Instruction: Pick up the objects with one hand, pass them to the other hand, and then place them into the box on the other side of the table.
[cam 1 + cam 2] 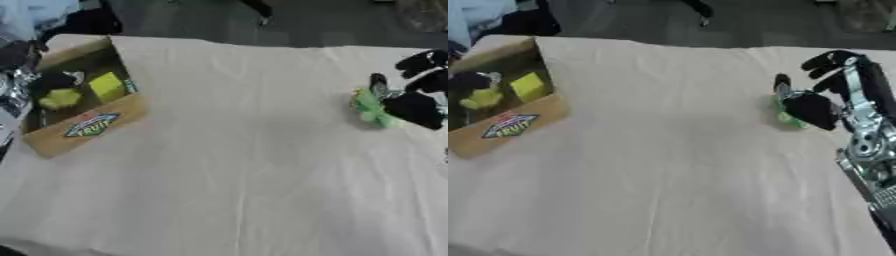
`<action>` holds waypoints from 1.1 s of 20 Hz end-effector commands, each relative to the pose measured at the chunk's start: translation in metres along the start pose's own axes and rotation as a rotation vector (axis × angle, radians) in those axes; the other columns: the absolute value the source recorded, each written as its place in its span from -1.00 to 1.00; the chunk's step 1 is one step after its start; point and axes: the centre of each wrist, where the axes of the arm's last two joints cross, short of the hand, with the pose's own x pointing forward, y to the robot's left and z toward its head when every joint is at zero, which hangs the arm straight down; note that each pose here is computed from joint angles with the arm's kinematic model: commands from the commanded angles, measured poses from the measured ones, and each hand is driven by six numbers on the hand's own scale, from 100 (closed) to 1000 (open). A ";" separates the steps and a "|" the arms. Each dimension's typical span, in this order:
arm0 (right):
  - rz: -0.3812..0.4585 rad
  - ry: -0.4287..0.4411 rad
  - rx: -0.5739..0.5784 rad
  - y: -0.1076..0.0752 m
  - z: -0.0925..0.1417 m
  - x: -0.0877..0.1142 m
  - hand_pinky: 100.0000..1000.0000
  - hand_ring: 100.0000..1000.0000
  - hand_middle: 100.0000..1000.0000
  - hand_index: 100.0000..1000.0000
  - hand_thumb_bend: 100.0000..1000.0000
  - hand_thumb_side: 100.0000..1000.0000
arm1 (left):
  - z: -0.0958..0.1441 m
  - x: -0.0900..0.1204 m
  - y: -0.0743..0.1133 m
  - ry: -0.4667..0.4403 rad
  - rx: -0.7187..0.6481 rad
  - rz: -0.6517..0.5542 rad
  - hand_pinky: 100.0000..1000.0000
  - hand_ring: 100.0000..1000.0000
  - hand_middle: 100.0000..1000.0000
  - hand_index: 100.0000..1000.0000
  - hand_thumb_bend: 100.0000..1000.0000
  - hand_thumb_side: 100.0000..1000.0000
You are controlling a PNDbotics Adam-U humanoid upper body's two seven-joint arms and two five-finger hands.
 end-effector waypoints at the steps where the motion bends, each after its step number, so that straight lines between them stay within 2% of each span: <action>1: 0.011 -0.012 -0.033 -0.010 -0.001 0.003 0.39 0.11 0.09 0.25 -0.49 -0.59 | 0.002 0.002 0.024 -0.017 0.087 0.041 0.31 0.49 0.36 0.66 -0.32 -0.07; 4: 0.021 0.005 -0.035 -0.010 -0.003 0.001 0.40 0.14 0.11 0.27 -0.43 -0.60 | 0.010 0.007 0.032 -0.052 0.144 0.100 0.23 0.46 0.33 0.63 -0.59 -0.10; 6: 0.030 0.024 -0.028 -0.009 -0.004 -0.001 0.42 0.16 0.14 0.29 -0.40 -0.60 | 0.015 0.010 0.037 -0.086 0.186 0.150 0.20 0.45 0.31 0.60 -0.69 -0.10; 13: 0.063 0.105 0.013 -0.003 -0.015 -0.012 0.48 0.26 0.24 0.34 -0.31 -0.63 | 0.033 0.019 0.045 -0.196 0.262 0.243 0.19 0.44 0.30 0.59 -0.69 -0.06; 22: 0.135 0.246 0.098 0.011 -0.028 -0.030 0.61 0.46 0.44 0.48 -0.19 -0.65 | 0.041 0.022 0.043 -0.235 0.247 0.241 0.19 0.45 0.30 0.60 -0.68 -0.04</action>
